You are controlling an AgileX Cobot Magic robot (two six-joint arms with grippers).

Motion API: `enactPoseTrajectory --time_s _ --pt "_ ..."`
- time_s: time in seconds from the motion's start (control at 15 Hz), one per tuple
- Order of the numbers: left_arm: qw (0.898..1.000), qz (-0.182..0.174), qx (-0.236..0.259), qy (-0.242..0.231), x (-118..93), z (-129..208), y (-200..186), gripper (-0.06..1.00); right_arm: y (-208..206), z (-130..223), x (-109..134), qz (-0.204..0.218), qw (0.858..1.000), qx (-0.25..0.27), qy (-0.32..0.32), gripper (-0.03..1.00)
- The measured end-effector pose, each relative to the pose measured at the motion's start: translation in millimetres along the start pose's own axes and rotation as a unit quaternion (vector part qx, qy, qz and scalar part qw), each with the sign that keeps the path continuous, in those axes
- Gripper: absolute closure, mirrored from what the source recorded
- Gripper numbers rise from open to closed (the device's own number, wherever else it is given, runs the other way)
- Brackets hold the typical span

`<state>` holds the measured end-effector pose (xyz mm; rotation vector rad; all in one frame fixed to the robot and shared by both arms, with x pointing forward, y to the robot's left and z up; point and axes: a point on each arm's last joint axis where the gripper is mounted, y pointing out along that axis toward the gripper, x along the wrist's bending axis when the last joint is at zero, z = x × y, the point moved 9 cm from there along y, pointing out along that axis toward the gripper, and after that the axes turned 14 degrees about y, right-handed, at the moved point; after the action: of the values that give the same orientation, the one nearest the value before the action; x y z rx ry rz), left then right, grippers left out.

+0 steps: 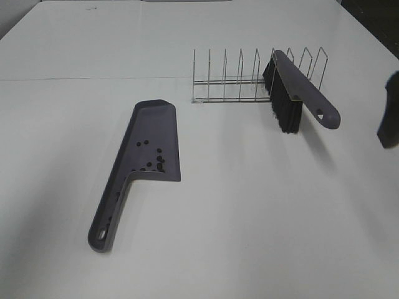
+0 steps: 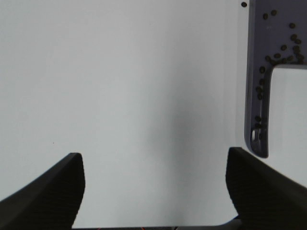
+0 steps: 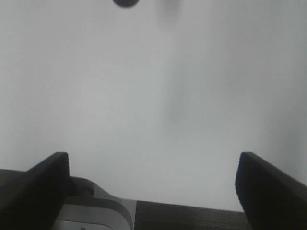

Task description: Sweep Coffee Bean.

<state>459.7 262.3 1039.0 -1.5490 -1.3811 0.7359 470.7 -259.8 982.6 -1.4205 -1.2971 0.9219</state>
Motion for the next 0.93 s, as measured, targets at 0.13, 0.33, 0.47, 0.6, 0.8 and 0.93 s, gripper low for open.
enactPoseTrajectory --time_s 0.13,0.33,0.47,0.6,0.8,0.93 --pt "1.0 0.002 -0.006 -0.004 1.4 32.0 -3.6 0.18 -4.7 24.1 -6.2 -0.013 1.0 -0.019 0.003 0.14" --pt "0.999 0.006 -0.043 -0.014 3.9 89.8 -8.0 0.18 -18.4 65.6 -20.5 -0.034 0.996 -0.082 0.002 0.14" --pt "0.997 0.008 -0.078 -0.02 5.1 116.9 -8.1 0.18 -26.4 83.8 -26.9 -0.052 0.989 -0.141 -0.01 0.14" --pt "0.993 0.009 -0.118 -0.023 5.8 128.6 -8.0 0.18 -31.0 94.8 -30.7 -0.061 0.982 -0.177 -0.023 0.14" --pt "0.976 0.015 -0.217 -0.016 4.6 131.6 -13.0 0.18 -41.7 114.7 -37.6 -0.078 0.961 -0.259 -0.054 0.14" --pt "0.972 0.011 -0.236 0.008 4.2 129.9 -15.8 0.18 -47.1 121.1 -39.8 -0.084 0.952 -0.289 -0.059 0.14"
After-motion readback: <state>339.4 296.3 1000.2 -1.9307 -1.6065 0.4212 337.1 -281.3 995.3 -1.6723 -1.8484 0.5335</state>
